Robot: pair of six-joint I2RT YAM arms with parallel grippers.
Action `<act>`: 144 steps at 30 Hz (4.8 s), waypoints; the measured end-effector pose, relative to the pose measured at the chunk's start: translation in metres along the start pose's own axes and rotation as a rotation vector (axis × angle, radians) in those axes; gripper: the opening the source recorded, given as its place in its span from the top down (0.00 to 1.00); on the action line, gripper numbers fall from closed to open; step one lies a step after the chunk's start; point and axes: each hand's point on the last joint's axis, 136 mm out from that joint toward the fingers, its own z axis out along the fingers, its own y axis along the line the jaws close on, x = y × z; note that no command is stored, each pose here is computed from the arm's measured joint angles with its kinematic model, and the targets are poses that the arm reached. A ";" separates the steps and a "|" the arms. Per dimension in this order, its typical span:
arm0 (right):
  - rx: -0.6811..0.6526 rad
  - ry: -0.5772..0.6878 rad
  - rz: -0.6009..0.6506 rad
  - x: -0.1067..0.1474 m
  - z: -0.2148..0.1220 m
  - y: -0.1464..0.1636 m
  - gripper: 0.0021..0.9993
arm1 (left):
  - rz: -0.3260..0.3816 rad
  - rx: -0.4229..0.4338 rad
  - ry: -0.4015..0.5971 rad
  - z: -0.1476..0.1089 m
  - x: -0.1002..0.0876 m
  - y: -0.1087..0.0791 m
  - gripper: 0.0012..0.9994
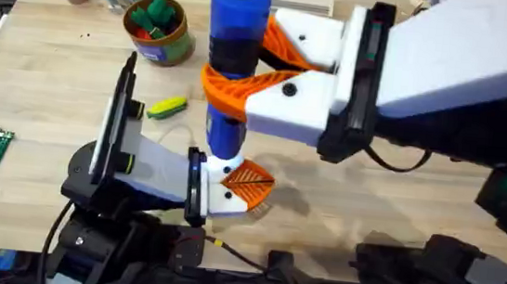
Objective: Pick up the gripper from the table and insert it into the empty holder that is missing its gripper. Then pick up a screw, insert it into the mounting hole, and use the screwdriver to tighten it. Finally, clean up the table by picking up the vegetable and placing it into the bucket.
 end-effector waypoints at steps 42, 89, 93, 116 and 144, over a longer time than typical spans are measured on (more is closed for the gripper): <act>-0.015 0.058 0.078 0.019 0.007 0.001 0.89 | 0.000 0.000 0.000 0.000 0.000 0.000 0.99; -0.037 0.056 0.015 0.017 0.005 0.006 0.91 | -0.023 0.002 0.000 0.000 0.000 0.000 0.99; -0.025 0.013 -0.007 0.007 0.004 0.003 0.91 | -0.018 0.002 0.000 0.000 0.000 0.000 0.99; 0.604 0.811 -0.526 0.177 -0.093 -0.222 0.91 | -0.015 0.002 0.000 0.000 0.000 0.000 0.99; 0.465 1.338 -0.577 0.333 -0.160 -0.263 0.33 | -0.016 0.002 0.000 0.000 0.000 0.000 0.99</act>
